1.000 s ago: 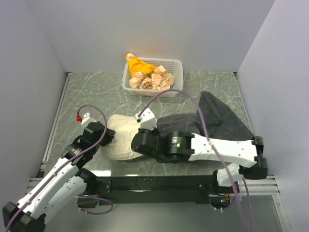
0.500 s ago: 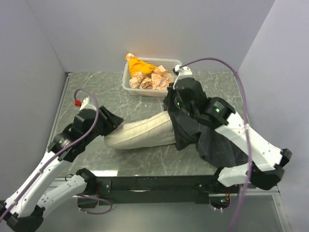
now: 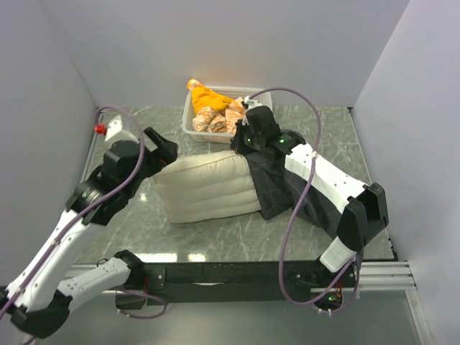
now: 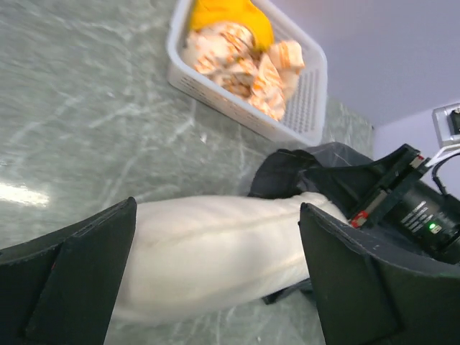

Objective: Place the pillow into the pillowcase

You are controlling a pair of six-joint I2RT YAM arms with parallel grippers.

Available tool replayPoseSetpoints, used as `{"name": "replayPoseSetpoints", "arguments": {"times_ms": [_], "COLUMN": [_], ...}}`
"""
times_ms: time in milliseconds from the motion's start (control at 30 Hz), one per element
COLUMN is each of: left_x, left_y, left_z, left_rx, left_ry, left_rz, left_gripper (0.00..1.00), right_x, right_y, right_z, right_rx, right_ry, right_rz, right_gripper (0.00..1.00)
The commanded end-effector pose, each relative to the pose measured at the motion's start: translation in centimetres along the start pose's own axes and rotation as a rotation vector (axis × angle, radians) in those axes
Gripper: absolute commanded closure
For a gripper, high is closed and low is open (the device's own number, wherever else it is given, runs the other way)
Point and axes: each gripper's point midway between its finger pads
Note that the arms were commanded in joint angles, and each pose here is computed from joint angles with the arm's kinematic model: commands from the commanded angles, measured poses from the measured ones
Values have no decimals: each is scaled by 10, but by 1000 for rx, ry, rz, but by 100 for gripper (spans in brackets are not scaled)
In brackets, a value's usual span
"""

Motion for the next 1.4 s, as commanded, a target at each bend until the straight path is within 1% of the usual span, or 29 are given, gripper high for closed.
{"name": "replayPoseSetpoints", "arguments": {"times_ms": [0, 100, 200, 267, 300, 333, 367, 433, 467, 500, 600, 633, 667, 700, 767, 800, 833, 867, 900, 967, 1000, 1067, 1133, 1200, 1233, 1267, 1300, 1333, 1367], "left_x": [13, -20, -62, -70, -90, -87, -92, -108, -106, -114, -109, -111, -109, -101, -104, -101, -102, -102, -99, -108, -108, -111, -109, -109, -108, -107, -107, -106, -105], "left_y": [-11, -7, 4, 7, 16, 18, 21, 30, 32, 36, 41, 45, 47, 47, 56, 56, 63, 66, 65, 74, 75, 79, 80, 80, 81, 81, 81, 81, 82], "left_z": [32, 63, 111, 108, 123, 113, 110, 123, 114, 122, 109, 108, 106, 99, 108, 112, 132, 139, 138, 147, 146, 144, 143, 140, 139, 138, 136, 135, 132], "left_rx": [31, 48, 121, 40, 40, -23, -61, -60, -110, -111, -183, -175, -168, -154, -58, 21, 153, 215, 258, 326, 333, 325, 314, 304, 301, 296, 291, 286, 272], "left_ry": [35, 2, -16, -58, -46, -78, -91, -99, -121, -106, -108, -102, -101, -106, -83, -88, -66, -52, -31, 4, 10, 14, 7, 14, 15, 18, 21, 26, 30], "left_rz": [-127, -75, -16, -23, 2, -27, -19, -10, -25, -21, -59, -52, -53, -63, -44, -30, -38, -35, -25, 5, 11, 18, 9, 12, 9, 8, 8, 9, 8], "left_gripper": [1, 0, 1, 1, 0, 1, 1, 1, 1, 1, 1, 1, 4, 20, 47, 84, 99, 99, 99, 99, 99, 99, 99, 99, 99, 99, 99, 99, 99], "right_x": [-23, -22, -23, -23, -24, -23, -22, -20, -18, -18, -15, -13, -14, -14, -7, -3, 6, 19, 25, 53, 57, 75, 73, 77, 60, 58, 52, 20, 12], "right_y": [10, 10, 10, 12, 13, 13, 15, 15, 16, 16, 16, 15, 14, 13, 6, 1, -4, -17, -25, -51, -62, -91, -107, -135, -134, -153, -156, -145, -156], "right_z": [-3, -1, -2, -3, -4, -2, -1, 0, 0, -1, 1, 2, 2, 3, -1, -4, -7, -10, -11, -9, -10, -10, -15, -15, -20, -21, -14, -22, -23], "right_rx": [9, 22, 23, 14, 11, 15, 19, 19, 20, 13, 20, 23, 22, 27, 0, -19, -48, -68, -87, -110, -127, -177, -206, -215, -228, -218, -198, -219, -221], "right_ry": [-16, -7, -9, -16, -19, -20, -21, -21, -26, -27, -33, -35, -38, -43, -50, -53, -60, -65, -69, -75, -83, -87, -78, -61, -62, -33, -32, -44, -12], "right_rz": [100, 95, 98, 102, 110, 113, 114, 114, 113, 119, 124, 122, 124, 123, 97, 84, 56, 18, 1, -84, -90, -165, -188, -254, -230, -270, -293, -241, -269], "right_gripper": [100, 100, 100, 100, 100, 100, 100, 100, 100, 100, 100, 100, 100, 100, 82, 70, 49, 43, 32, 20, 13, 10, 3, 0, 0, 0, 0, 0, 1]}}
Point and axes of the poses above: each gripper's point midway between its finger pads, its own y axis out along the fingers, its own z axis along the line the jaws close on, x = y × z, and after that the axes turned 7 degrees about -y, right-handed
